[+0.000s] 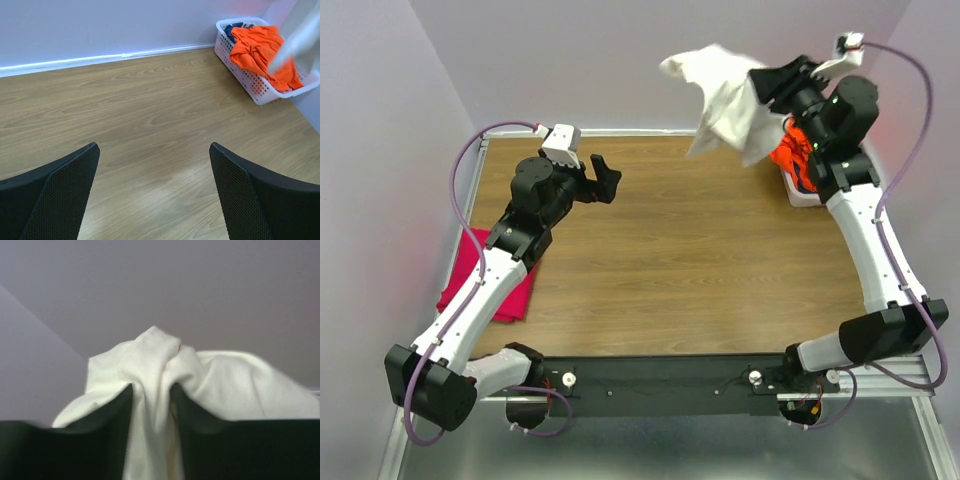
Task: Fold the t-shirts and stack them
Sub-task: Move the tshirt to the center of the board
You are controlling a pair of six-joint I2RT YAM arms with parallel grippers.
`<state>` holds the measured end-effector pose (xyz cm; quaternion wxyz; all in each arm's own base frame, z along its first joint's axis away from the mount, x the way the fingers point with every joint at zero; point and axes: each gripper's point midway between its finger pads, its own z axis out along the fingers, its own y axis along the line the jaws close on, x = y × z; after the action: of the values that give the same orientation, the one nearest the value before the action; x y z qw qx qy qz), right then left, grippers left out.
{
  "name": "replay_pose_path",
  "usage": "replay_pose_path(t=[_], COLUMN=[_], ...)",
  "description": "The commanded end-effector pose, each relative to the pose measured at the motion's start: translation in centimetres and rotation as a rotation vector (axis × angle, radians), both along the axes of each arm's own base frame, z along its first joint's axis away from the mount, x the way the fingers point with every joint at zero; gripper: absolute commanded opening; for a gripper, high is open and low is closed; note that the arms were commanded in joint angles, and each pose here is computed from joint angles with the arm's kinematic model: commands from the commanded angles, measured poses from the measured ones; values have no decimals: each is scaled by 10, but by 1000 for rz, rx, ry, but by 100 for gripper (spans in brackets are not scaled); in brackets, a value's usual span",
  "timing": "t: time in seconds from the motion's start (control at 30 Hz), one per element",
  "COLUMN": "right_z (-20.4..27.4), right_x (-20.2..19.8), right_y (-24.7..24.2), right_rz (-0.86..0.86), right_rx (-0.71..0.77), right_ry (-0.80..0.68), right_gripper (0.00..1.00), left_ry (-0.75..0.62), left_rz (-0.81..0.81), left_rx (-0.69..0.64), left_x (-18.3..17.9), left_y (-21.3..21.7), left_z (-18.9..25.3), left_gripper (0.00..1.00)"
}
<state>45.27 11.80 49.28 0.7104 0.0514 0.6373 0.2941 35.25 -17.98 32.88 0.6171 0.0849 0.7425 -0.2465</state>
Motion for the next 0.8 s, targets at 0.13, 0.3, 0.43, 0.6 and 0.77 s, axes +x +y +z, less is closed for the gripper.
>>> replay_pose_path(t=[0.13,0.3,0.43,0.6,0.77], right_z=[-151,-275,-336,-384,-402], right_x=[13,-18,-64,-114,-138], right_y=[36,80,116,140,162], right_rz=[127,232,249,260,284], right_rx=[43,-18,-154,-302,-397], right_ry=[313,578,675,728,727], right_gripper=[84,85,80,67,59], left_ry=[14,129,227,364,484], left_rz=[48,67,90,16,14], left_rx=[-32,-44,-68,-84,-74], left_x=[0,1,-5,-29,-46], left_y=[7,5,6,-17,-28], left_z=[7,-24,-63,-126,-179], left_gripper=[98,98,96,93,91])
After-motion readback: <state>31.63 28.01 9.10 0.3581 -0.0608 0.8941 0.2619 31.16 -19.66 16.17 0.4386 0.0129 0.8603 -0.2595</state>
